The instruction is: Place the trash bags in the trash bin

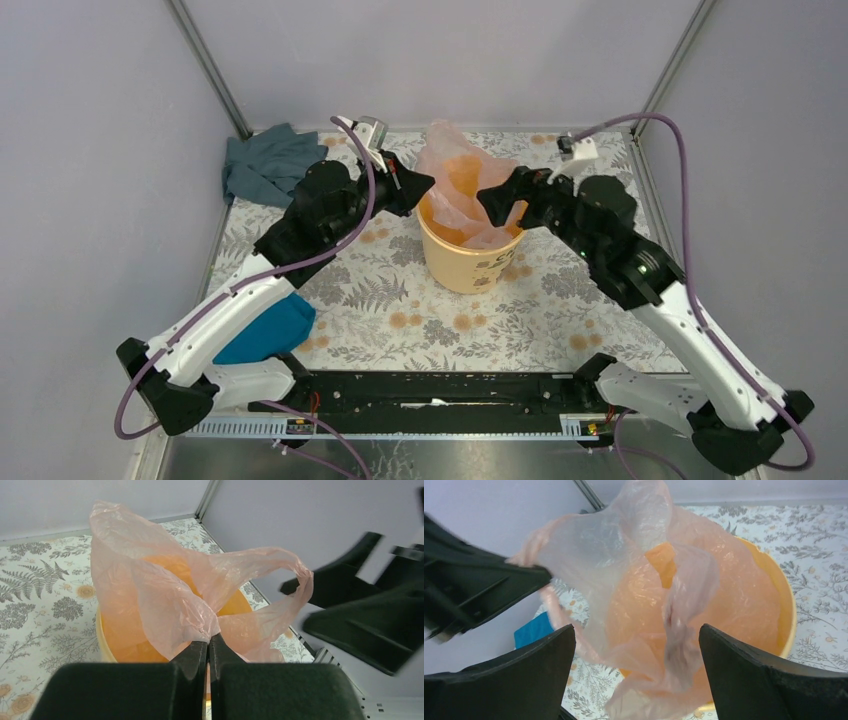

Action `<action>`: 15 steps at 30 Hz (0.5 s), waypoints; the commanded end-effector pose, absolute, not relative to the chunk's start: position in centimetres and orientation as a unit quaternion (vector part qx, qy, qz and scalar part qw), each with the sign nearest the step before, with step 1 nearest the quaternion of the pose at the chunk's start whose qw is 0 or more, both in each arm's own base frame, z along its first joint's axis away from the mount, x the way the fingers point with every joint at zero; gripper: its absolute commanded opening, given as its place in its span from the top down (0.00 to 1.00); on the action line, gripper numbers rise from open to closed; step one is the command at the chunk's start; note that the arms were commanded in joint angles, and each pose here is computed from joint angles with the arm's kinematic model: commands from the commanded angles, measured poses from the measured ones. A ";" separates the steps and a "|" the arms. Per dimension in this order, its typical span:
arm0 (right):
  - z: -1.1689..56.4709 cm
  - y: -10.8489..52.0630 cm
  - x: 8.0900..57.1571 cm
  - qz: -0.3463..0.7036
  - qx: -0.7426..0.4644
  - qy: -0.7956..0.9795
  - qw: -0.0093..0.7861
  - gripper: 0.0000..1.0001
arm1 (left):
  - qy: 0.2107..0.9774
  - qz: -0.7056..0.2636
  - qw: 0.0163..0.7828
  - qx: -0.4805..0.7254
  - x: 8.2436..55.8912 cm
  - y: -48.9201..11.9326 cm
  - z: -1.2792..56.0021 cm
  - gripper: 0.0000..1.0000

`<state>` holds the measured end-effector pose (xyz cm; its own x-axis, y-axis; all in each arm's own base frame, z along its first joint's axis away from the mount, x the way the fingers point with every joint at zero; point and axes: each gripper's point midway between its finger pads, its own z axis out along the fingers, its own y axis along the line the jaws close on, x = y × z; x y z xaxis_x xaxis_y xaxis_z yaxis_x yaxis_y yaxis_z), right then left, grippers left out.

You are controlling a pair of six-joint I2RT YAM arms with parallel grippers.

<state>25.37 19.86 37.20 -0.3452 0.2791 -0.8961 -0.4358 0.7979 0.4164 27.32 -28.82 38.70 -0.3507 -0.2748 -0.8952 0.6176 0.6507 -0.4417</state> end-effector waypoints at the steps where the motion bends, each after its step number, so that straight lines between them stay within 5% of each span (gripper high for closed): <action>1: 36.7 21.3 28.0 0.310 -0.026 0.767 0.560 0.03 | 0.685 -0.412 0.582 0.149 26.7 -28.9 40.5 1.00; 9: 33.9 19.1 29.5 0.222 -0.026 0.789 0.572 0.23 | 0.695 -0.396 0.585 0.137 26.9 -28.0 39.9 1.00; 11: 33.5 18.1 29.4 0.204 -0.019 0.790 0.579 0.42 | 0.698 -0.386 0.589 0.127 27.2 -27.4 39.6 1.00; 15: 34.2 14.2 29.2 0.134 0.016 0.774 0.618 0.96 | 0.728 -0.295 0.617 0.040 29.2 -22.8 37.9 1.00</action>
<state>29.00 18.53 32.07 -0.3717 0.1882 -0.9091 -0.2735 0.9136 0.3009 27.57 -27.55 37.79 -0.3204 -0.2533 -0.9128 0.5945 0.6965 -0.4019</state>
